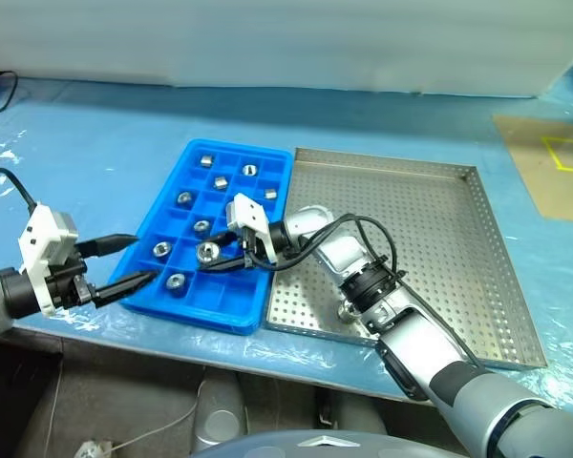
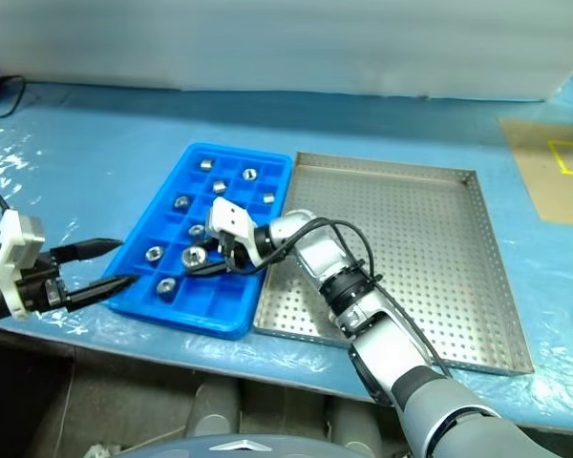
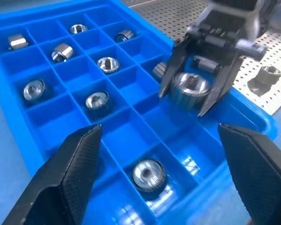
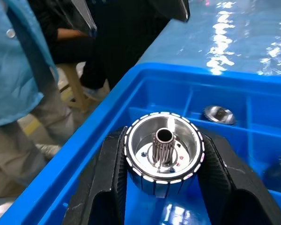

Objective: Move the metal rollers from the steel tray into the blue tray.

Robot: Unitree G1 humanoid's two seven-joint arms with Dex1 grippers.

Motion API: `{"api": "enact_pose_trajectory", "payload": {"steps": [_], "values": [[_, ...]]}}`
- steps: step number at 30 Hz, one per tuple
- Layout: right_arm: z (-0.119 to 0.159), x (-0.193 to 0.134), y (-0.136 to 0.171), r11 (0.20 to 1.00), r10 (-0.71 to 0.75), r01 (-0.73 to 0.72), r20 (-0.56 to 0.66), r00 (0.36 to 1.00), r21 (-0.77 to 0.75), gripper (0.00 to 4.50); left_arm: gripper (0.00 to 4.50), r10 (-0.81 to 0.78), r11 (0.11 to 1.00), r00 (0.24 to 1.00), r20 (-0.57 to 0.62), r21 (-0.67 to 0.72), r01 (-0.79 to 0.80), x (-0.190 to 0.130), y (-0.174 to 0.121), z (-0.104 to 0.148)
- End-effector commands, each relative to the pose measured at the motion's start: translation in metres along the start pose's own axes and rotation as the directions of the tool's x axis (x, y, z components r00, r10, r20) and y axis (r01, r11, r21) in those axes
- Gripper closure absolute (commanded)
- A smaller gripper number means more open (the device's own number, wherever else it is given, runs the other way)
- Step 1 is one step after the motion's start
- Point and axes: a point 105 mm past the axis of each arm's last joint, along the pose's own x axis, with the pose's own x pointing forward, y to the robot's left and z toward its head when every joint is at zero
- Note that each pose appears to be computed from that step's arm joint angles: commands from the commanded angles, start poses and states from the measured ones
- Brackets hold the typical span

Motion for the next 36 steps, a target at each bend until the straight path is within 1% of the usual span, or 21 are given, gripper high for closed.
{"api": "enact_pose_trajectory", "payload": {"steps": [1,6,16,18,20,23,25,28,31,33,36], "values": [[0.0,0.004,-0.006,0.996,-0.029,0.028,-0.013,0.999,-0.086,2.86,0.27,0.031,0.999,0.999,0.038,0.03,-0.032,-0.003,-0.01,0.01],[-0.004,0.001,-0.013,0.994,-0.066,0.066,-0.005,0.998,-0.084,2.86,0.27,0.038,0.999,0.998,0.045,0.016,-0.039,-0.001,-0.013,0.009],[0.005,-0.013,-0.021,0.985,-0.139,0.144,0.054,0.989,-0.093,2.86,0.27,-0.026,0.999,0.998,0.057,0.037,0.024,0.022,-0.002,0.014],[0.006,-0.017,-0.022,0.984,-0.147,0.152,0.059,0.987,-0.089,2.09,0.27,-0.04,0.998,0.997,0.06,0.04,0.038,0.026,-0.001,0.015],[0.004,-0.02,-0.021,0.985,-0.143,0.147,0.053,0.988,-0.086,1.48,0.27,-0.054,0.998,0.997,0.061,0.044,0.051,0.03,0.0,0.015],[0.001,-0.024,-0.024,0.98,-0.181,0.183,0.029,0.983,-0.082,0.51,0.27,-0.071,0.996,0.996,0.061,0.048,0.069,0.034,0.003,0.016],[0.005,-0.027,-0.027,0.971,-0.21,0.214,0.046,0.977,-0.109,0.51,0.27,-0.088,0.995,0.994,0.063,0.052,0.085,0.038,0.004,0.017],[0.02,-0.037,-0.031,0.962,-0.241,0.251,0.094,0.966,-0.11,0.51,0.27,-0.125,0.991,0.99,0.068,0.058,0.121,0.045,0.005,0.019],[0.033,-0.061,-0.035,0.948,-0.293,0.306,0.127,0.948,-0.093,0.51,0.27,-0.179,0.983,0.98,0.086,0.059,0.174,0.058,0.004,0.023],[0.031,-0.086,-0.033,0.933,-0.339,0.348,0.103,0.935,-0.091,0.51,0.27,-0.239,0.971,0.966,0.099,0.056,0.234,0.072,0.002,0.024],[0.02,-0.12,-0.018,0.915,-0.391,0.391,0.021,0.92,-0.102,0.51,0.27,-0.338,0.941,0.934,0.12,0.044,0.335,0.094,-0.005,0.027]]}}
